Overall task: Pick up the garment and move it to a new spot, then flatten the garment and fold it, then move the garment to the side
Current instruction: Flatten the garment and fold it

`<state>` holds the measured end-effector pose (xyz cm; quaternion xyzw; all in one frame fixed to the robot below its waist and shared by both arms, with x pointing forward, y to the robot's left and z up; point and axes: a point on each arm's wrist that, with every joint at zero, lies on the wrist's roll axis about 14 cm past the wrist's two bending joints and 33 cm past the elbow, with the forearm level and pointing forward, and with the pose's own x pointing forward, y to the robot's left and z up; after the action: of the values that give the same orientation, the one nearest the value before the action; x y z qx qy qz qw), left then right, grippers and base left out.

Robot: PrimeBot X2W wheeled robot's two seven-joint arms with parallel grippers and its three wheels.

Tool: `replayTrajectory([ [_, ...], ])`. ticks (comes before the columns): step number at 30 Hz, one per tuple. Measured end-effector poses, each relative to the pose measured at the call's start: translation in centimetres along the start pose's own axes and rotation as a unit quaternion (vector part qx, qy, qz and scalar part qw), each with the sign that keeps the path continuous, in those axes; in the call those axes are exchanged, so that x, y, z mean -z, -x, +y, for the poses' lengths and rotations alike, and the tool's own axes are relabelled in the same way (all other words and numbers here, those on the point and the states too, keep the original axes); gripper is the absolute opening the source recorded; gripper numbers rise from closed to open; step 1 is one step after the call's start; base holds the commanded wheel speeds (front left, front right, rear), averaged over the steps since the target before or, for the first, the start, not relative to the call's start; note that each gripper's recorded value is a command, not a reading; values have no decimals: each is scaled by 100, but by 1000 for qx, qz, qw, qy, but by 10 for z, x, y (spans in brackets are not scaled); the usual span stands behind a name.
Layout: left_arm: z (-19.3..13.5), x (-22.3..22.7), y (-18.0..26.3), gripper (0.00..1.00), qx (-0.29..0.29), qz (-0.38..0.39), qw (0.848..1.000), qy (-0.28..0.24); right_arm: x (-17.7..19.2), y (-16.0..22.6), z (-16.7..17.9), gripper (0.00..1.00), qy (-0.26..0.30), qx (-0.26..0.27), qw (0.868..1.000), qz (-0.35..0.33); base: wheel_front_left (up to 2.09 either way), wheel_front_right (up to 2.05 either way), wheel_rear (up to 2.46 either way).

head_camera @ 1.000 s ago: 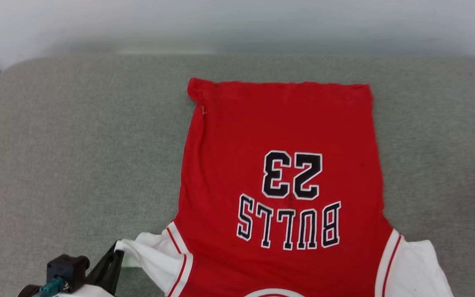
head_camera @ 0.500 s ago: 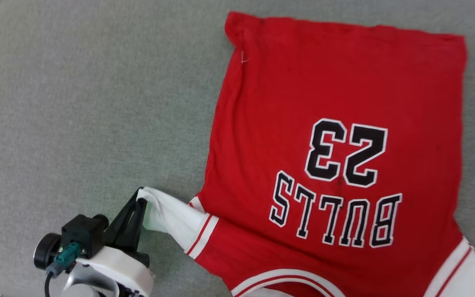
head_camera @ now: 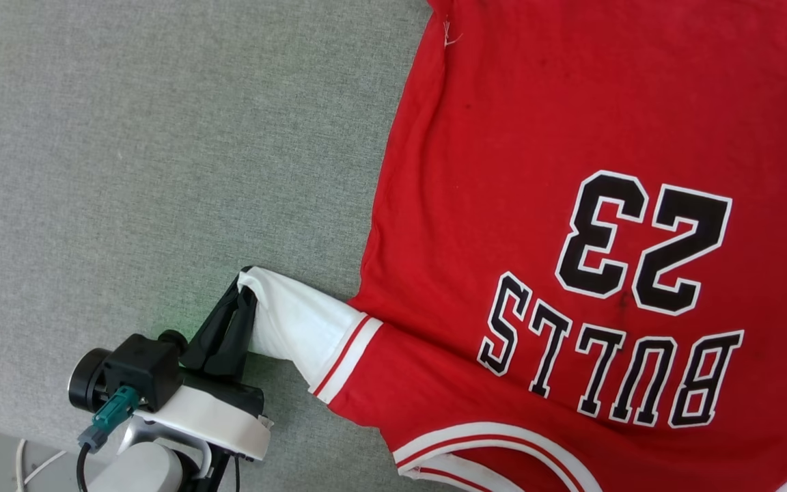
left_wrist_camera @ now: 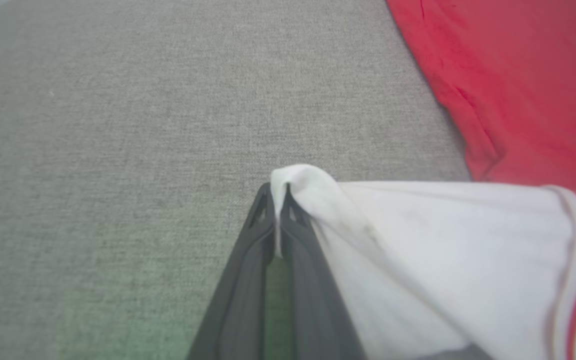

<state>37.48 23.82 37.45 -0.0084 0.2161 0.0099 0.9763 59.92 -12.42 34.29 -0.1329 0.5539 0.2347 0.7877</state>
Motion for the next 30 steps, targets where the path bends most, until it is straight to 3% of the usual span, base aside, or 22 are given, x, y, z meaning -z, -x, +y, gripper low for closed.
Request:
replayTrajectory([
  [1,0,0,0,0,0,-2,1000,-2,0,0,0,100,1,0,1000,-1,0,0,0],
  [2,0,-1,0,0,2,-3,1000,-2,-1,1,0,56,-1,-1,1000,-6,0,0,0],
  [3,0,-2,-1,0,2,-6,1000,-2,-2,3,0,0,-3,-3,1000,-11,0,0,0],
  [9,3,-10,6,0,-3,-21,1000,-5,-19,26,11,0,-3,-9,998,-63,0,0,0],
  [12,5,-16,18,0,-8,-32,999,-3,-24,56,19,0,19,-1,996,-90,0,0,0],
  [17,6,-24,37,0,-9,-49,999,1,-5,102,23,0,54,11,992,-110,0,0,0],
  [24,-2,-33,59,0,1,-67,998,3,67,157,18,0,84,33,991,-101,0,0,0],
  [30,-14,-38,67,0,21,-76,997,3,157,173,12,0,48,35,996,-70,0,0,0],
])
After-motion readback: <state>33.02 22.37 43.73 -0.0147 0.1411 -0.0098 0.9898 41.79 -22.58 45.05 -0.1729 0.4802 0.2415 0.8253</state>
